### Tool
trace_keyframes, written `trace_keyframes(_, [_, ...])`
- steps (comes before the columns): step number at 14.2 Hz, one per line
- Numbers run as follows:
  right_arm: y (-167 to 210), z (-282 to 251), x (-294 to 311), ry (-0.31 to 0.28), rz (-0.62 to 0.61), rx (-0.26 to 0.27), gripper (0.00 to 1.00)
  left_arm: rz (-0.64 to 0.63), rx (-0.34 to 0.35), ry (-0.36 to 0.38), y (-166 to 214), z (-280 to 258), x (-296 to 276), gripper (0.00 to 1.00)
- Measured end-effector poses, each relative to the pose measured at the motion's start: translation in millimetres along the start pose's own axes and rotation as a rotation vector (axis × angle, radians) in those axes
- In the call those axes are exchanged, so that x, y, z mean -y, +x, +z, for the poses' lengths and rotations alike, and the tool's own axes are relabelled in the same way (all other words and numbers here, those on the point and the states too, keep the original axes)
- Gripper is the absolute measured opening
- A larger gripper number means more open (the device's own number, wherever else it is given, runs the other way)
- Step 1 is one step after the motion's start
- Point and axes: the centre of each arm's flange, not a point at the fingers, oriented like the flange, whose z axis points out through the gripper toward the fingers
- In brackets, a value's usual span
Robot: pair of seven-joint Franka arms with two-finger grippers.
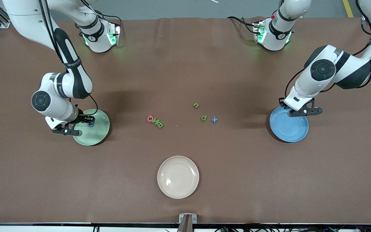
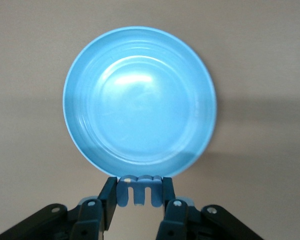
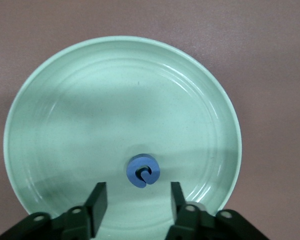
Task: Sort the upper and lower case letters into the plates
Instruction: 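Release the m in the blue plate while the right gripper releases the c, then grasp the pink q with the right gripper while the left gripper reaches the x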
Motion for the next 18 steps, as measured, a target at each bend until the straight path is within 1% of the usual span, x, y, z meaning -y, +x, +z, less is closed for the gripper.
trace_keyframes(1, [2,-3,2,0.002,-0.003,-0.006,0.74,0.004,-0.008,-0.004,2,10,11,0.41])
trace_keyframes(2, [5,-6,4,0.003,-0.006,-0.011,0.82,0.007,-0.015,-0.009,4,20,20,0.41])
trace_keyframes(3, [7,-11,7,0.005,-0.01,-0.01,0.94,0.009,-0.018,-0.01,5,28,28,0.41])
trace_keyframes(4, [10,-16,12,0.007,-0.017,-0.006,1.0,0.012,-0.021,-0.01,5,36,33,0.41])
trace_keyframes(6, [13,-26,33,0.031,-0.027,-0.004,1.0,0.017,-0.024,-0.026,6,51,39,0.41])
trace_keyframes(8, [6,-30,72,0.097,-0.002,-0.002,1.0,0.028,-0.023,-0.043,5,68,42,0.41])
trace_keyframes(9, [0,-32,94,0.121,0.018,0.002,1.0,0.033,-0.021,-0.054,5,76,42,0.41])
trace_keyframes(10, [-5,-33,114,0.131,0.042,0.004,1.0,0.036,-0.02,-0.067,5,82,41,0.41])
trace_keyframes(12, [-16,-35,154,0.128,0.069,0.004,1.0,0.039,-0.017,-0.088,6,96,37,0.41])
trace_keyframes(14, [-24,-31,184,0.124,0.043,-0.021,1.0,0.041,-0.012,-0.09,7,102,35,0.41])
trace_keyframes(16, [-32,-14,207,0.114,0.017,-0.054,0.98,0.04,-0.015,-0.09,8,102,35,0.41])
trace_keyframes(18, [-37,7,220,0.096,0.022,-0.062,0.99,0.039,-0.016,-0.09,9,101,36,0.41])
